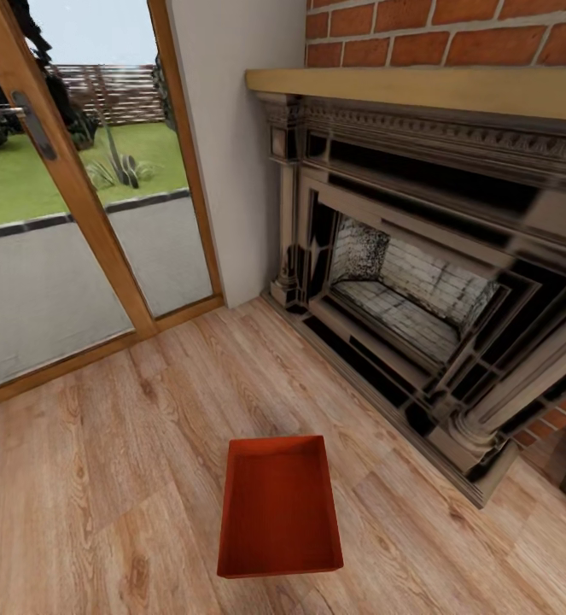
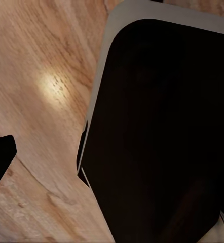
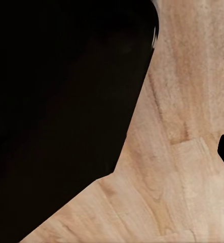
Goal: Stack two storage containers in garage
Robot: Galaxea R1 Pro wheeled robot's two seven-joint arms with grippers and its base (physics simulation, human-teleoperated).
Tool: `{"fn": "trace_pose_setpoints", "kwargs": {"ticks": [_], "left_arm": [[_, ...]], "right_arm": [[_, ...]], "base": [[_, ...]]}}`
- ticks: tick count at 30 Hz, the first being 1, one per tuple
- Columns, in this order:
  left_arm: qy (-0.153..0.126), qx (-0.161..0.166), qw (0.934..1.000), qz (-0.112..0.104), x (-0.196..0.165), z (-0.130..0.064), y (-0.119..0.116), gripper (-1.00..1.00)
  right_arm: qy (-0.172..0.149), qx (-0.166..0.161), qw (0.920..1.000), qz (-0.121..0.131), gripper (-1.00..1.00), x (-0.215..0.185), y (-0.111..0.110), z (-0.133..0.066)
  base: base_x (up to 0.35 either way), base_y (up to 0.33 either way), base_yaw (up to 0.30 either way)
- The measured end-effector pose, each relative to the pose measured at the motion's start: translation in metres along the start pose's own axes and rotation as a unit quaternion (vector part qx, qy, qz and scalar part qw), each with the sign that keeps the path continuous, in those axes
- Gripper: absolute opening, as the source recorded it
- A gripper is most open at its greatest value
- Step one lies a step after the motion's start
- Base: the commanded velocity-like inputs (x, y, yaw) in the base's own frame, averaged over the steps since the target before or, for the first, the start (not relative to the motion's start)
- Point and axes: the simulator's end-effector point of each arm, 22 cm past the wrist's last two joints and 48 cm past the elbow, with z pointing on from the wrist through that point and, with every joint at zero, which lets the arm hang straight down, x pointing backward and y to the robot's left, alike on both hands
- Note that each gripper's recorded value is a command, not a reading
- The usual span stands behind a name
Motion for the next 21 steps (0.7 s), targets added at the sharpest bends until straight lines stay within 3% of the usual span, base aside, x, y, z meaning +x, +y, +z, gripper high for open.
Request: {"fn": "trace_pose_setpoints", "kwargs": {"ticks": [6,12,16,21], "left_arm": [[-0.005,0.000,1.0000,-0.003,-0.003,0.000,0.003,1.00],[-0.017,-0.022,0.9994,-0.022,-0.022,0.000,0.028,1.00],[-0.027,-0.037,0.9987,-0.024,-0.037,-0.001,0.044,1.00],[-0.040,-0.034,0.9983,-0.024,-0.065,-0.002,0.041,1.00]], "right_arm": [[-0.003,-0.006,1.0000,0.005,1.00,-0.005,0.014,-0.001],[-0.007,-0.003,0.9992,0.038,1.00,-0.023,0.019,0.000],[-0.015,-0.009,0.9986,0.050,1.00,-0.045,0.031,-0.001],[-0.029,-0.013,0.9973,0.066,1.00,-0.079,0.043,-0.003]], "base": [[0.000,0.000,0.000],[0.000,0.000,0.000],[0.000,0.000,0.000],[0.000,0.000,0.000]]}}
